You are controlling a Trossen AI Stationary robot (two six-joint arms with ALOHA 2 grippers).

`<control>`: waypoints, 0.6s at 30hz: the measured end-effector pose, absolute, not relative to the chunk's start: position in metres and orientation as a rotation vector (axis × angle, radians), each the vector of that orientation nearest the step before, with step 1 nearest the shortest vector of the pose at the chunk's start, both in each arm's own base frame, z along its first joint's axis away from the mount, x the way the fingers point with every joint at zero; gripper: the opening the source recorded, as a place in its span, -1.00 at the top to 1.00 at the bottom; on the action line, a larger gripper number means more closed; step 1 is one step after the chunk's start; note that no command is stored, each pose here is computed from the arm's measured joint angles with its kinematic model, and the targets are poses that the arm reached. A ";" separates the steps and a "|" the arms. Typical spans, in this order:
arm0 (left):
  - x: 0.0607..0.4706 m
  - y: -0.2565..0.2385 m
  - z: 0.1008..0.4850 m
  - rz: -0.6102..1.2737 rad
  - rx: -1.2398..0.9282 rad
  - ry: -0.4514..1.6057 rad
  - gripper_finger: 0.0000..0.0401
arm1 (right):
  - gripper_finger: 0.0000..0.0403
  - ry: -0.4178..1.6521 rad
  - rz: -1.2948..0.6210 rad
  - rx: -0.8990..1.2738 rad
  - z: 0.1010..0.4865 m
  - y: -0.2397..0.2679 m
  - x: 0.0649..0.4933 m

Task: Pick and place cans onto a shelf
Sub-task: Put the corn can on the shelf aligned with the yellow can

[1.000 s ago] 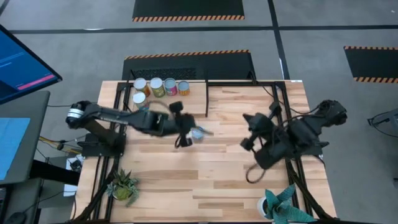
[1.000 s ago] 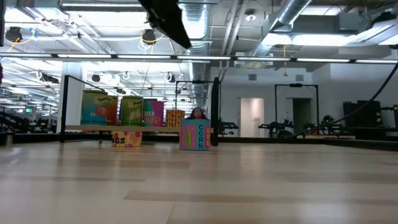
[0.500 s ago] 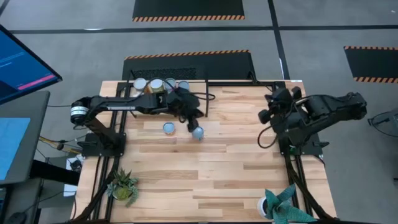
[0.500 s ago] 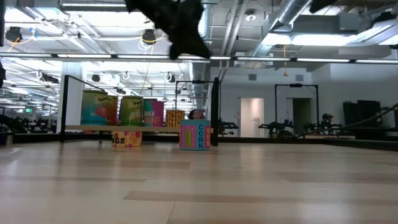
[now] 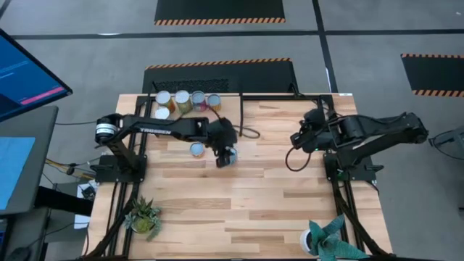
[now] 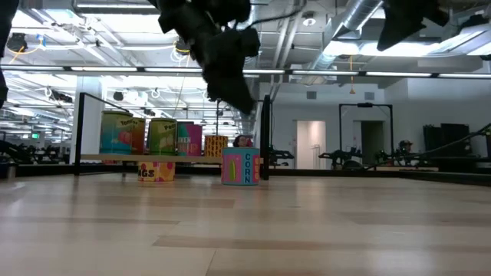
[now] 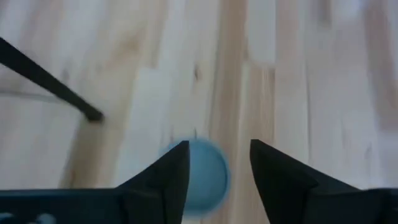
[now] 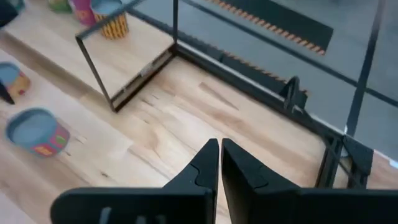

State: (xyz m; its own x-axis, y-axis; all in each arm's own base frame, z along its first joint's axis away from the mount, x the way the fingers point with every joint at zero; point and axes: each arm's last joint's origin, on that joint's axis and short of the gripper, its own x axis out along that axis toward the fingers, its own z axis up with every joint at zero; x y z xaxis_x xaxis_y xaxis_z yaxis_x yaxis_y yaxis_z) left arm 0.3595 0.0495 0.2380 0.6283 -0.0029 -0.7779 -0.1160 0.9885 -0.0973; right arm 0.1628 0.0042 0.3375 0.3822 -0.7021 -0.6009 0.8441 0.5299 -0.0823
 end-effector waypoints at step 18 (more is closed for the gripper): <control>0.374 0.023 0.176 0.066 0.103 1.146 0.16 | 0.79 0.654 -1.065 0.318 0.331 -0.009 0.172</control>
